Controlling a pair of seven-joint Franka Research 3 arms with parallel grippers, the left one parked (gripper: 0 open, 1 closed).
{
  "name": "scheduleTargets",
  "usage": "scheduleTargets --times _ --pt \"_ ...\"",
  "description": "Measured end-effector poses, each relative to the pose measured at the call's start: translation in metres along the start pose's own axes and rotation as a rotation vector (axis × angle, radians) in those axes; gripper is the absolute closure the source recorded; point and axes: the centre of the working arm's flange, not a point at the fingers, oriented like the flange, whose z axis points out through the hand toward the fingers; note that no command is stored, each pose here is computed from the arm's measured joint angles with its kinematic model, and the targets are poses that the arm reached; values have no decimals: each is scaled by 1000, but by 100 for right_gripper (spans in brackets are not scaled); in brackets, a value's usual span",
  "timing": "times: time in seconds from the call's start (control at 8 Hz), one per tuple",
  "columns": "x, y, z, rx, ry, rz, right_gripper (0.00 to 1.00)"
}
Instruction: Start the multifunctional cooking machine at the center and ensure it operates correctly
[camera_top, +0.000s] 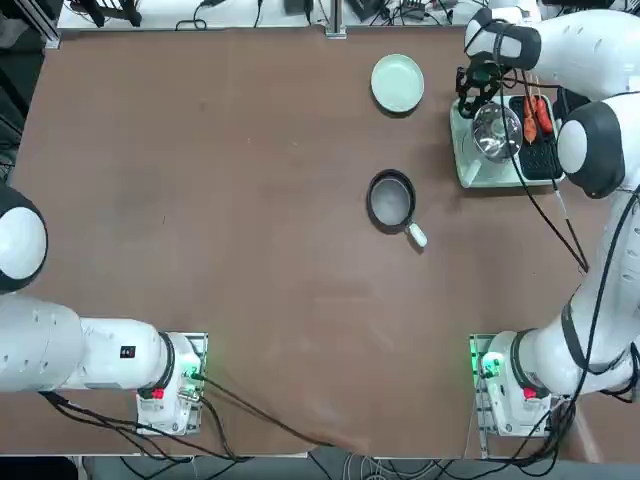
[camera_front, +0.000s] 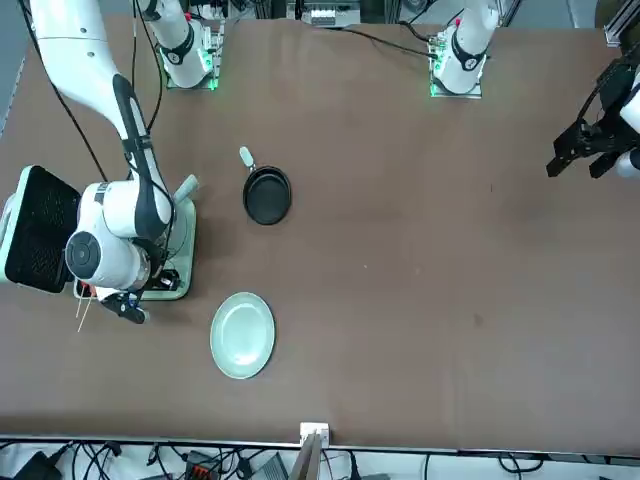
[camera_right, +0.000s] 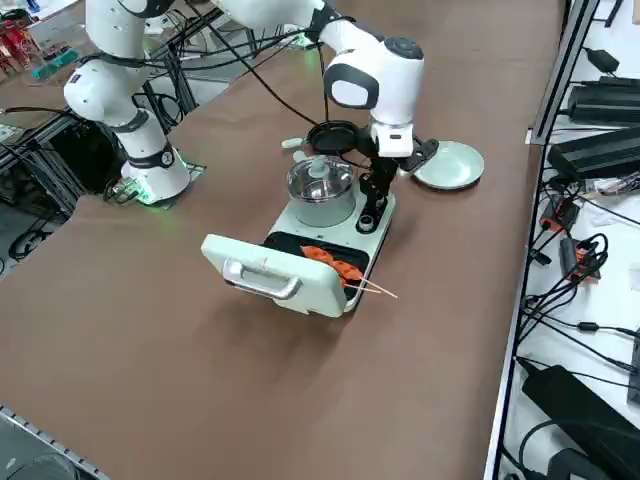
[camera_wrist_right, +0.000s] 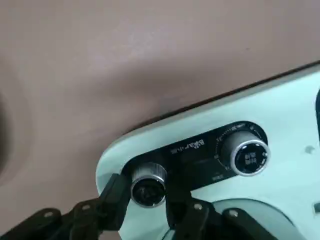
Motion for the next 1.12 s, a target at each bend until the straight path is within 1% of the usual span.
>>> scheduleTargets --times 0.5,1.12 --pt "0 0 0 0 0 -134 58" --pt "0 0 0 -2 -1 -350 58"
